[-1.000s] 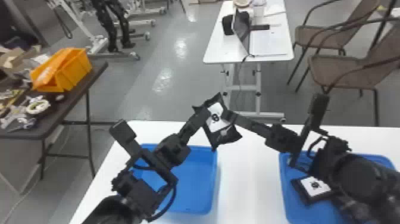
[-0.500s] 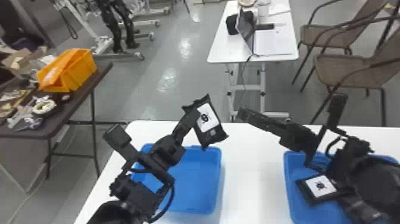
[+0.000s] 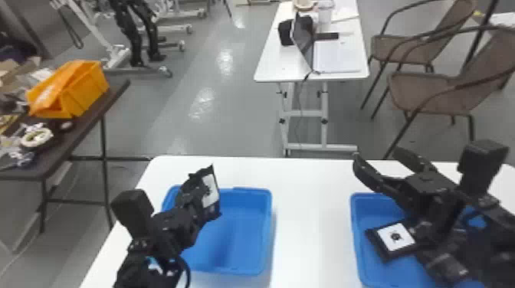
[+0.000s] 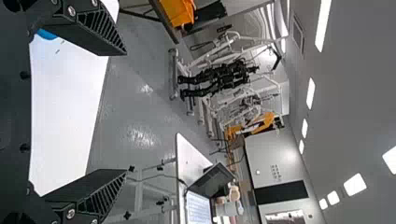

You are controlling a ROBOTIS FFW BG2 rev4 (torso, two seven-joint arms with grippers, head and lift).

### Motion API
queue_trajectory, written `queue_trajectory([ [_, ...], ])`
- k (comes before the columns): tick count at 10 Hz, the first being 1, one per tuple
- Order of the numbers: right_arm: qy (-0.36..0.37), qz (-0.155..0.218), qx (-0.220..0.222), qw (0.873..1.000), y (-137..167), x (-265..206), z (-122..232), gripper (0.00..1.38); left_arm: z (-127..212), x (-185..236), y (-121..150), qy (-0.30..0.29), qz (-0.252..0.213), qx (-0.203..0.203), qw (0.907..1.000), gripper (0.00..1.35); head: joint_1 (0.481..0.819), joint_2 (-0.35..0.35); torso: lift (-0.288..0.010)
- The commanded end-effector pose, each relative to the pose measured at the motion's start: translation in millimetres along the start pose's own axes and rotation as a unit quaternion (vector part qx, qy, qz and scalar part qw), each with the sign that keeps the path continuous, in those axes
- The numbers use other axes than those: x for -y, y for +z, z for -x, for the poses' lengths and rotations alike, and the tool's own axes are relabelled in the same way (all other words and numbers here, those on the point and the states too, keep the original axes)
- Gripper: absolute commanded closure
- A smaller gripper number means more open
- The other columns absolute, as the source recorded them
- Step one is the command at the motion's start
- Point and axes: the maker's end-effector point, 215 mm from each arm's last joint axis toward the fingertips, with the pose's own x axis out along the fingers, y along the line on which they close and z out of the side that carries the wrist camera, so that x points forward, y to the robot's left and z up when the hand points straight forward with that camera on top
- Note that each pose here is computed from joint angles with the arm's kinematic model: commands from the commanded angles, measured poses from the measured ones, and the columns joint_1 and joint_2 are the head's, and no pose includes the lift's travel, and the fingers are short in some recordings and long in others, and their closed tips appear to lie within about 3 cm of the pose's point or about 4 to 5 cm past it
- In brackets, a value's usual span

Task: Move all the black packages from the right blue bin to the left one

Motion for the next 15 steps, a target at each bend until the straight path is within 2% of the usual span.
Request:
queue_trajectory([
  [1, -0.033, 0.007, 0.005, 0.999, -18.1, 8.8, 21.7, 0.09, 8.5, -20.3, -8.7, 0.036, -0.125, -0.004, 0.9915, 1.22, 0.695, 0.209, -0.04],
  [2, -0.067, 0.012, 0.014, 0.998, -26.1, 18.3, 37.9, 0.09, 9.2, -24.7, -18.5, 0.042, -0.169, -0.006, 0.9848, 1.22, 0.695, 0.213, -0.04],
  [4, -0.11, 0.012, 0.016, 0.994, -42.1, 32.3, 59.9, 0.09, 8.2, -22.2, -27.9, 0.044, -0.191, 0.01, 0.9806, 1.22, 0.695, 0.201, -0.04],
  [5, -0.111, 0.014, 0.014, 0.994, -44.8, 33.3, 61.2, 0.09, 8.7, -23.4, -31.0, 0.042, -0.165, 0.007, 0.9854, 0.96, 0.695, 0.191, -0.04],
  [6, -0.113, 0.016, 0.012, 0.993, -45.5, 33.9, 61.4, 0.09, 9.7, -20.7, -25.9, 0.033, -0.135, 0.026, 0.99, 0.4, 0.695, 0.185, -0.04],
  [7, -0.113, 0.015, 0.005, 0.993, -48.8, 34.6, 61.1, 0.09, 9.9, -19.3, -17.8, 0.029, -0.111, 0.043, 0.9924, 0.03, 0.695, 0.183, -0.04],
  [10, -0.145, 0.004, -0.019, 0.989, -65.6, 48.7, 74.6, 0.09, 12.6, -5.1, 1.4, 0.016, -0.038, 0.071, 0.9966, 0.22, 0.695, 0.177, -0.04],
  [12, -0.186, -0.052, -0.023, 0.981, -87.8, 66.4, 93.5, 0.09, 9.2, 26.1, -5.0, -0.019, 0.057, 0.047, 0.9971, 0.22, 0.695, 0.145, -0.04],
  [13, -0.204, -0.085, -0.023, 0.975, -98.1, 74.1, 100.9, 0.09, 5.4, 36.5, 2.1, -0.035, 0.082, 0.051, 0.9947, 0.23, 0.695, 0.114, -0.04],
  [15, -0.241, -0.162, -0.016, 0.957, -119.6, 88.6, 112.3, 0.09, 1.7, 41.9, 14.6, -0.05, 0.087, 0.055, 0.9934, 0.23, 0.695, 0.059, -0.04],
])
